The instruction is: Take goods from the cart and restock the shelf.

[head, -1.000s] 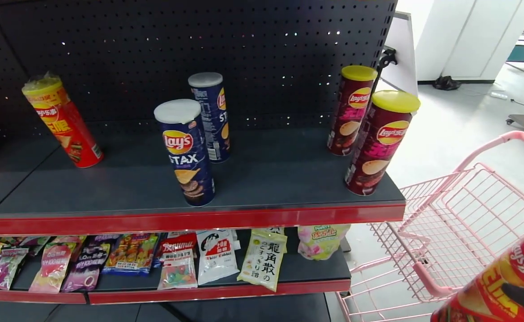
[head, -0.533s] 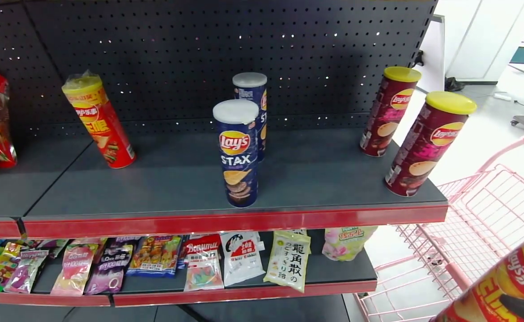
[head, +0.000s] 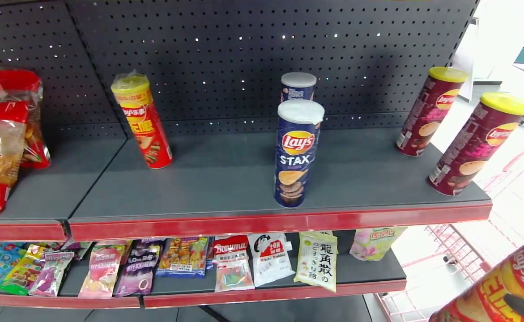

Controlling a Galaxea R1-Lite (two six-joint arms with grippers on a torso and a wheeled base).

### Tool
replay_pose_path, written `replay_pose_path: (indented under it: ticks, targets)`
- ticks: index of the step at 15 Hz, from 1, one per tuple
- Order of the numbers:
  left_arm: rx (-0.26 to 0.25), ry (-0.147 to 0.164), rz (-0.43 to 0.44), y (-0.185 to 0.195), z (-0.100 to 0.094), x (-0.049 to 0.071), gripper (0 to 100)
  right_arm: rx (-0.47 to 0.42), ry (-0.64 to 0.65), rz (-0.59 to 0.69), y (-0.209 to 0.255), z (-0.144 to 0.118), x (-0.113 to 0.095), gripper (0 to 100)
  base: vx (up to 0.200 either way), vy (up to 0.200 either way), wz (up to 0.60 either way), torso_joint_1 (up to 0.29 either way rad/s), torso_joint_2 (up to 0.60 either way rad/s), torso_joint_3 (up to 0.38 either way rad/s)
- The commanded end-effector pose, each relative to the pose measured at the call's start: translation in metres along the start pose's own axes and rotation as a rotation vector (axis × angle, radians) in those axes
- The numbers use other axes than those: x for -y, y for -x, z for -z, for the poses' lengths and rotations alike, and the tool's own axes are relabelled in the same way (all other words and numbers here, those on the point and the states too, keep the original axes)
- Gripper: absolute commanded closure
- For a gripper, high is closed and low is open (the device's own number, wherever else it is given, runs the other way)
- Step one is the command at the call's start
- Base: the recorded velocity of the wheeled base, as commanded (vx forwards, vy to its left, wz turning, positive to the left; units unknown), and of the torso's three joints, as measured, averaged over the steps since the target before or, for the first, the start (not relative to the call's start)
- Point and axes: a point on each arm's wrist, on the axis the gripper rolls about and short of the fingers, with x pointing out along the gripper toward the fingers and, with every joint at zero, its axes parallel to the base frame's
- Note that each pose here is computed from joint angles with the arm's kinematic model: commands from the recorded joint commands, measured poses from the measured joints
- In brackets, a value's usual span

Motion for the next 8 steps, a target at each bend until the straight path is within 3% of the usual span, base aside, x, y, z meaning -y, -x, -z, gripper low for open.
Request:
replay_pose_path:
  ticks: [1, 8]
  targets:
    - [0.008, 0.001, -0.004, 0.0016, 0.0003, 0.0, 0, 0.006, 0.003, -0.002, 0.0013, 0.0001, -0.0009, 100, 0.0, 0.2, 0.0, -0.007, 0.01, 0.002]
    - [0.012, 0.0, -0.007, 0.0022, 0.0, -0.0002, 0, 0.025, 0.023, -0.034, 0.0039, -0.001, -0.0044, 100, 0.0, 0.2, 0.0, 0.002, 0.0, 0.003]
